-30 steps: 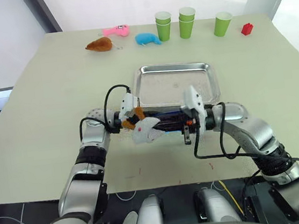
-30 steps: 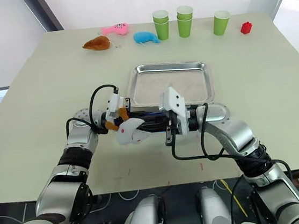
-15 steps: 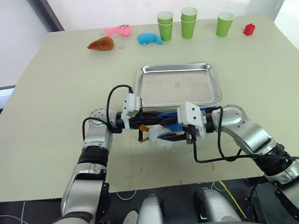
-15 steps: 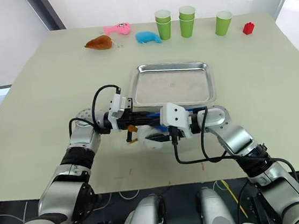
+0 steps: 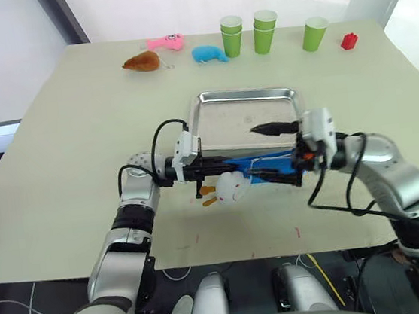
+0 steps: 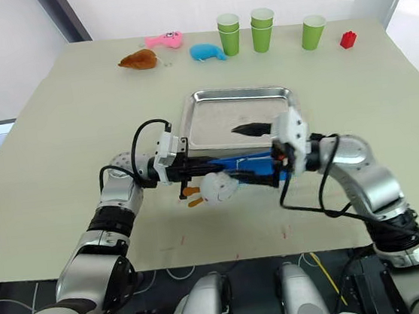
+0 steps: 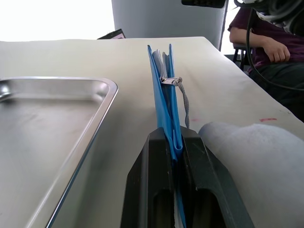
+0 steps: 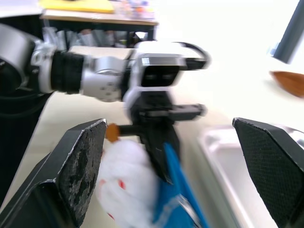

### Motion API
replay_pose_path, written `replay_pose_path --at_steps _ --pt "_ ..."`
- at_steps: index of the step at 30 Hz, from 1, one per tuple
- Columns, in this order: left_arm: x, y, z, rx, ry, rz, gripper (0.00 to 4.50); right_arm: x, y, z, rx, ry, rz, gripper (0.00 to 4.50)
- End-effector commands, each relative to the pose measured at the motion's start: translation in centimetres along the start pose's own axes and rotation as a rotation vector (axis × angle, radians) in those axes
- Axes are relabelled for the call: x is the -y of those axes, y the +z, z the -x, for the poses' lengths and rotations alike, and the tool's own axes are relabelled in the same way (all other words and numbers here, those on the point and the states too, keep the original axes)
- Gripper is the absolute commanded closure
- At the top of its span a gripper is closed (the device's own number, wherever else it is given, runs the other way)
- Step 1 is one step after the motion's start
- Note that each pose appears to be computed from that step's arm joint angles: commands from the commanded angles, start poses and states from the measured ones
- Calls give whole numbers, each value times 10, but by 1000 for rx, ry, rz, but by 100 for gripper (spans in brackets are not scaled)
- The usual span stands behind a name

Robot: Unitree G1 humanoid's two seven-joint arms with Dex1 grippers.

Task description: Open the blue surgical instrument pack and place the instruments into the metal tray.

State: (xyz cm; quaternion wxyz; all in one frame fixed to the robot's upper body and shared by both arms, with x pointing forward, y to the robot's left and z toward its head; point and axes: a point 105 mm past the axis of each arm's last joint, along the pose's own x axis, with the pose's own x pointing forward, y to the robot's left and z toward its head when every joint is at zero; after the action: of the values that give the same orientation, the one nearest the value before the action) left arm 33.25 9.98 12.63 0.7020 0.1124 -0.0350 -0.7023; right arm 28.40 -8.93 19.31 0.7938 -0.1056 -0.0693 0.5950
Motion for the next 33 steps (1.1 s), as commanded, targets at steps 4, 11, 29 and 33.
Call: replay_pose_path --at_steps 4,11,29,33 --pt "2 3 -5 5 -47 -23 450 21 -22 44 -110 -15 5 3" --pt "1 2 -5 -3 -51 -28 450 20 -52 45 -153 46 -82 3" --pt "2 1 -1 -17 -50 -33 450 26 -73 30 -153 67 -131 445" --pt "2 2 0 -13 -57 -15 450 26 -74 30 -152 66 -128 445"
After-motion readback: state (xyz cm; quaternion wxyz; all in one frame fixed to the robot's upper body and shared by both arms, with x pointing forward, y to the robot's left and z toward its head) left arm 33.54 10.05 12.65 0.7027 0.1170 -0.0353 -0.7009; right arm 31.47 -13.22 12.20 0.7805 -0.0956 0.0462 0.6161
